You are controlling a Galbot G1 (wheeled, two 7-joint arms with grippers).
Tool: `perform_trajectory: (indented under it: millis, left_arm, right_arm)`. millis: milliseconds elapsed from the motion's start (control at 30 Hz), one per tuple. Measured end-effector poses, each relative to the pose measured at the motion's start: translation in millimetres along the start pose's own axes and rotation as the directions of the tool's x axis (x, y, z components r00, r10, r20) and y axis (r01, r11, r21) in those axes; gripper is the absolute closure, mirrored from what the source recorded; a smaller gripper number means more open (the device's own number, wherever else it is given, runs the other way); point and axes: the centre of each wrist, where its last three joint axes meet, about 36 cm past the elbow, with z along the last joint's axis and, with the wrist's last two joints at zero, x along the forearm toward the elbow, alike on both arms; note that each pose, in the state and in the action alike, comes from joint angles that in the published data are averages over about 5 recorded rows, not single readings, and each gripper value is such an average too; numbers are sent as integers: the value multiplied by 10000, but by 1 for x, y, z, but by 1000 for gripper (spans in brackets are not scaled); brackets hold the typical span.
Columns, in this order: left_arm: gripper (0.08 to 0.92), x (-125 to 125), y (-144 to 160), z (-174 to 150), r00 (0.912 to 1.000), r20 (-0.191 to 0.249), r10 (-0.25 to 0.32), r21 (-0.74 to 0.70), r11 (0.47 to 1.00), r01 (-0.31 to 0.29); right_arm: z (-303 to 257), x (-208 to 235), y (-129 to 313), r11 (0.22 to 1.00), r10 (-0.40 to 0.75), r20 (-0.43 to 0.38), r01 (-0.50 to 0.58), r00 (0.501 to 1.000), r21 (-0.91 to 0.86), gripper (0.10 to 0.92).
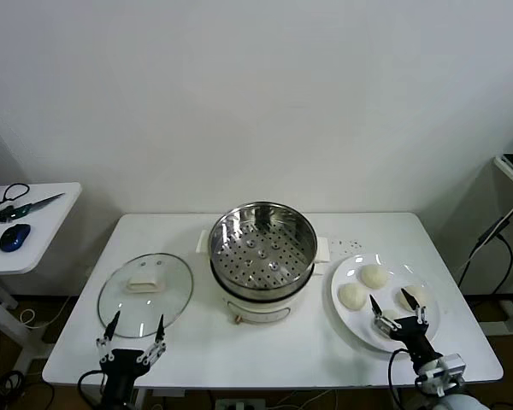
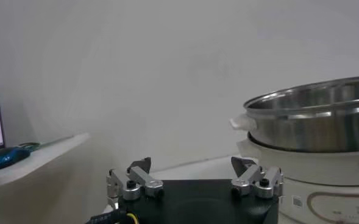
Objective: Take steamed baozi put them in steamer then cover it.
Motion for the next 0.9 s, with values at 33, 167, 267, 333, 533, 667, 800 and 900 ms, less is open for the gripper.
perform_trajectory:
  millis: [33, 167, 267, 333, 533, 667, 800, 900]
  left_arm:
    - [177, 0, 0, 0, 10000, -3, -17, -10, 10000, 17]
    - [177, -3, 2, -2, 10000, 1, -96, -68, 9999, 96]
    - [177, -6, 1, -3, 9999, 25, -104, -89, 9999, 105]
    - [177, -7, 1, -2, 9999, 28, -97, -85, 9999, 97]
    - [177, -8, -1, 2, 10000, -43, -65, -64, 10000, 65]
    - [177, -9, -1, 3, 9999, -136, -37, 62, 10000, 38]
    - [177, -11, 0, 4, 9997, -212, -106, 234, 9997, 111]
    - [177, -11, 1, 4, 9995, -275, -148, 328, 9993, 157]
  right_arm:
    - [-1, -1, -2, 9999, -62, -35, 62, 10000, 89, 200]
    - [-13, -13, -19, 9936, -659, -369, 690, 9971, 896, 200]
    - [-27, -27, -42, 9705, -1422, -886, 1565, 9859, 1832, 200]
    - [-38, -38, -60, 9404, -1982, -1408, 2286, 9700, 2516, 200]
    - [-78, -74, -112, 7882, -3247, -3453, 4537, 8805, 4159, 200]
    - [-106, -101, -137, 6665, -3556, -4774, 5761, 8035, 4732, 200]
    - [-135, -131, -150, 5492, -3586, -5892, 6740, 7240, 4940, 200]
    - [-155, -155, -153, 4676, -3531, -6587, 7351, 6644, 4909, 200]
